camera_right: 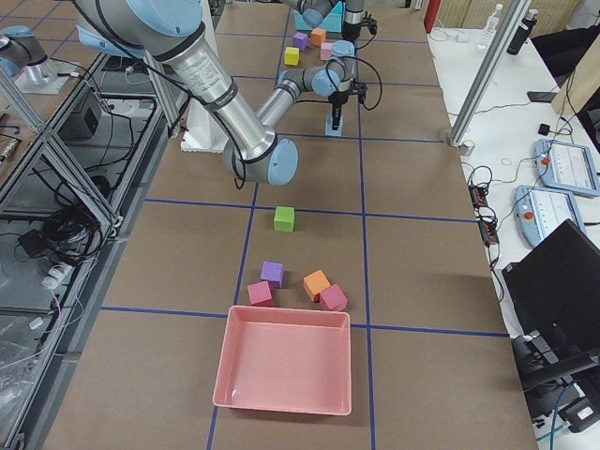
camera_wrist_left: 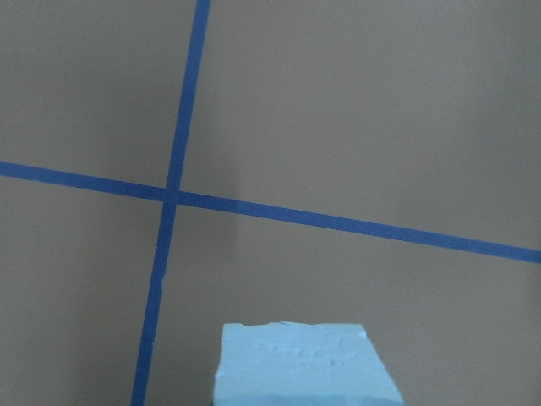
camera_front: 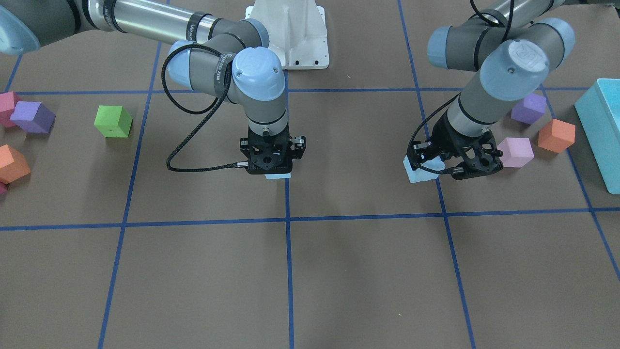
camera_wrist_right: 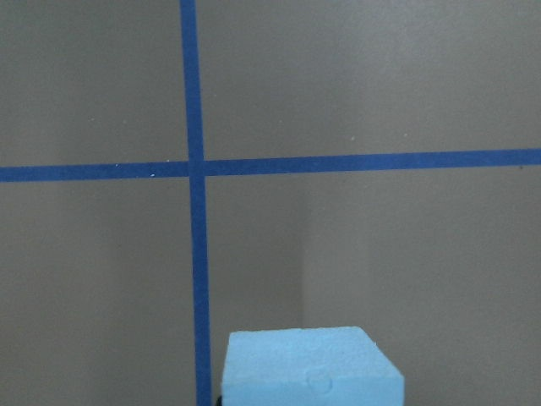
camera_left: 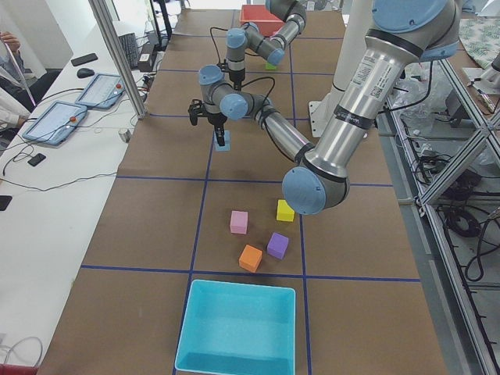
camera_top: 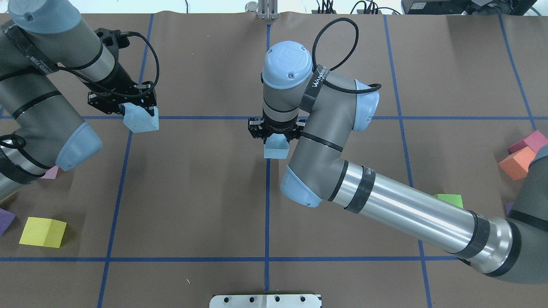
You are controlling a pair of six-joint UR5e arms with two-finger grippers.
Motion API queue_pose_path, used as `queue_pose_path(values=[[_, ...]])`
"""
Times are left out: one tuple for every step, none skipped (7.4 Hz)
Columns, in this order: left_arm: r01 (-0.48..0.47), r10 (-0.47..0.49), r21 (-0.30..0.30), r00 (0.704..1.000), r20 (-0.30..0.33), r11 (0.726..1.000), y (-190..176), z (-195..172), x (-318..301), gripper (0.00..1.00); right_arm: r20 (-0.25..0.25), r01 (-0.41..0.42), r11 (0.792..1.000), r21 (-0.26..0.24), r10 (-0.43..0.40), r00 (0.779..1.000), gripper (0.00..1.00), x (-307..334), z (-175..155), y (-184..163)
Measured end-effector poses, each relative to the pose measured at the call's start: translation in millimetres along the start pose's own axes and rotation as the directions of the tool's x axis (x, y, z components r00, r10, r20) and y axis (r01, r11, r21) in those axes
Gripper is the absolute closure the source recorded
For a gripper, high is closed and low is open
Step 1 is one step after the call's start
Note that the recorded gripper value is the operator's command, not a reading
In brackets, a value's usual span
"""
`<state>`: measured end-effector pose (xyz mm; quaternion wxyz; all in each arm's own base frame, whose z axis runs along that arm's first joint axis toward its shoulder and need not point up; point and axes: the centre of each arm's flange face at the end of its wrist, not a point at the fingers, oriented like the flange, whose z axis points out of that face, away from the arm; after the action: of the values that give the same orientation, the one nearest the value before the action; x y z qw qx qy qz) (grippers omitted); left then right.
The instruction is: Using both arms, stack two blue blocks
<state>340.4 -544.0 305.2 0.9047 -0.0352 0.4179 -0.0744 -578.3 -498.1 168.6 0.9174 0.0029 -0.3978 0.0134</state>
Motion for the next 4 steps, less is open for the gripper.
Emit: queue_pose_path(values=[[0.0,0.0,-0.001,1.0,-0.001,1.0,0.7,0.2,1.3,0.57,0.002,0.004,1.0,-0.001,-0.004,1.0,0.42,-5.4,5.1,-0.7],[-0.001,0.001,-0.002,1.0,-0.001,1.0,1.6,1.0,2.2,0.57,0.0,0.01,1.0,-0.004,-0.01,1.0,0.41,-7.8,11.3,0.0],[-0.001,0.001,-0.004,1.0,-0.001,1.0,2.5,2.0,3.1,0.57,-0.004,0.018,1.0,-0.006,-0.018,1.0,0.36,-8.8,19.9,1.7],[-0.001,0.001,-0.005,1.0,-0.001,1.0,3.0,2.8,3.5,0.57,-0.007,0.024,1.0,-0.004,-0.024,1.0,0.34,-9.6,29.0,3.2]])
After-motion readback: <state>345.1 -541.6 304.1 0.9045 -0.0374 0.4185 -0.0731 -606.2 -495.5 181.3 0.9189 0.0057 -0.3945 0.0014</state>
